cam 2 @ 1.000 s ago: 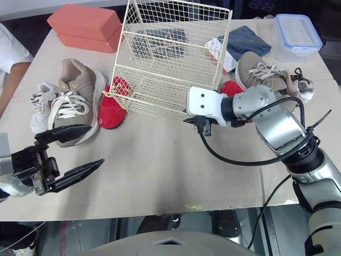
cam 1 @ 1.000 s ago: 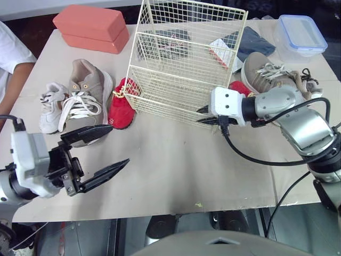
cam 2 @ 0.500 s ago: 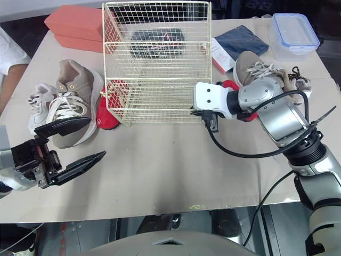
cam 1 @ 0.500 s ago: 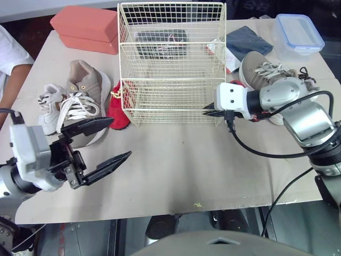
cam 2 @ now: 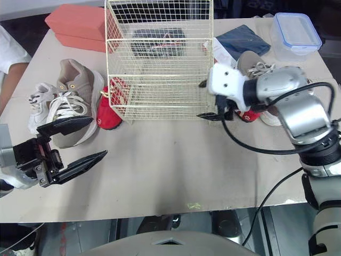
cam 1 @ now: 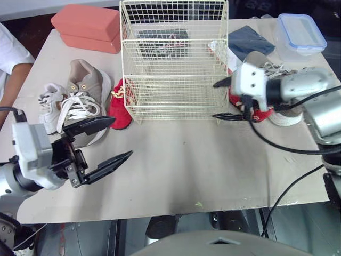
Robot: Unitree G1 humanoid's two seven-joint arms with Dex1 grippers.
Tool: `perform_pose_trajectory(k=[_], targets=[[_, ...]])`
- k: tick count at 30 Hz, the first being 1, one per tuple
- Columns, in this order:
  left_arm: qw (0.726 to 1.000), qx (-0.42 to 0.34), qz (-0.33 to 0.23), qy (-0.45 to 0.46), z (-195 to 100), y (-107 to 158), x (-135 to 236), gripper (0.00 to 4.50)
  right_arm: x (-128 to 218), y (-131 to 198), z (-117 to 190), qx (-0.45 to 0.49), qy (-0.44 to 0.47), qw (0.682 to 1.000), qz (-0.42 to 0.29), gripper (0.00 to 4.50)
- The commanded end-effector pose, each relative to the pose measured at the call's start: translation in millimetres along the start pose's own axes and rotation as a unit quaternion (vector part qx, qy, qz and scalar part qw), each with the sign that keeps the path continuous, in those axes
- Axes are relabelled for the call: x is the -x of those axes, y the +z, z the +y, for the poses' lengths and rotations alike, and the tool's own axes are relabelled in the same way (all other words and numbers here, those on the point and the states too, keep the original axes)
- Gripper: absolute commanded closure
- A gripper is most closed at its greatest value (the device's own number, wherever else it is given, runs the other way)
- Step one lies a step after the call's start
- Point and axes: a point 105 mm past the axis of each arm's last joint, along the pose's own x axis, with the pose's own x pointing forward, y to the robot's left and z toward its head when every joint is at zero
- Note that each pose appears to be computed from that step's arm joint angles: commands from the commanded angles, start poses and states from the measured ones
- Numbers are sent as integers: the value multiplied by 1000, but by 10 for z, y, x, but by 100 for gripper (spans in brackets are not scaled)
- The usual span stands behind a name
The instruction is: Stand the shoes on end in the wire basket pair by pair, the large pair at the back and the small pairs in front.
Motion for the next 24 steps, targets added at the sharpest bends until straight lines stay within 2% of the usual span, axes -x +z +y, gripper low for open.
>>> perform_pose_trajectory(k=[1,7,13,17,24], targets=[[1000,-3,-8,-19,-39,65,-58,0,268,195,-83,-26,-43,998,-41,7],[998,-6,-35,-47,-78,235,-232,0,909,-285,-414,-100,-188,977,25,7],[997,-2,-43,-70,-66,438,-414,0,1437,-896,-368,-187,-281,935,112,7],[994,-3,-45,-96,-94,575,-481,0,1596,-1157,-229,-245,-318,906,132,7],[993,-15,-15,-112,-95,588,-517,0,1724,-1450,-127,-321,-376,861,121,7]])
